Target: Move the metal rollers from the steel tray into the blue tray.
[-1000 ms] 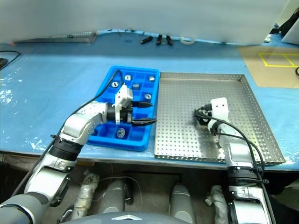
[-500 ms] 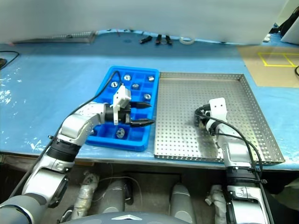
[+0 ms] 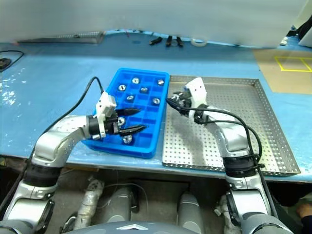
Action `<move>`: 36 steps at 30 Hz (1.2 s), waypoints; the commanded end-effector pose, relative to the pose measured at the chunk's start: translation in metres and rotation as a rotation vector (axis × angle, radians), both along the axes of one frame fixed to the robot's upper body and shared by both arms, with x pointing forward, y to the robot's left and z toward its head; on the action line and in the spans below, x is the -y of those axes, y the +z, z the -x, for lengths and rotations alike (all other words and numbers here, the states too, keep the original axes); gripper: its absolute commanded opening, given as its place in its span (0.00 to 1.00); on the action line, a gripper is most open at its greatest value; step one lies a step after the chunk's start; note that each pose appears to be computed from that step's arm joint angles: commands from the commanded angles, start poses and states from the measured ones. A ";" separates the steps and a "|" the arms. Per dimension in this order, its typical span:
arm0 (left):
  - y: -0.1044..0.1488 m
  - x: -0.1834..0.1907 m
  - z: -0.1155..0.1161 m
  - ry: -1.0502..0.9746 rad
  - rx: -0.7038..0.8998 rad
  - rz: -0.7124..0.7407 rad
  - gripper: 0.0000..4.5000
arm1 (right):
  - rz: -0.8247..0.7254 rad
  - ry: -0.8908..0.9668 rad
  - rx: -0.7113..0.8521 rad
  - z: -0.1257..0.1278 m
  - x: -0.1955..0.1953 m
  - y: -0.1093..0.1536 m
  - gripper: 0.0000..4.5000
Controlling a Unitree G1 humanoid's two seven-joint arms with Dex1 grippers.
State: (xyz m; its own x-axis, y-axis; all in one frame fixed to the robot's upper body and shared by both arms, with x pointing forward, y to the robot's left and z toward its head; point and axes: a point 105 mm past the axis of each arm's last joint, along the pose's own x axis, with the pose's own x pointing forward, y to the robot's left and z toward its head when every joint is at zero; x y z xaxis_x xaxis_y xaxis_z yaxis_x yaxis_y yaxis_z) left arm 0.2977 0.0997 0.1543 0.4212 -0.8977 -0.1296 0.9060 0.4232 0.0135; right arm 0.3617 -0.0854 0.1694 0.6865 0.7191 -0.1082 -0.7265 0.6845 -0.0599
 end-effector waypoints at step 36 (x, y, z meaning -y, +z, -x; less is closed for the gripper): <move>0.004 -0.025 0.025 0.195 0.030 0.022 0.90 | 0.023 0.148 0.056 -0.020 -0.031 0.015 0.88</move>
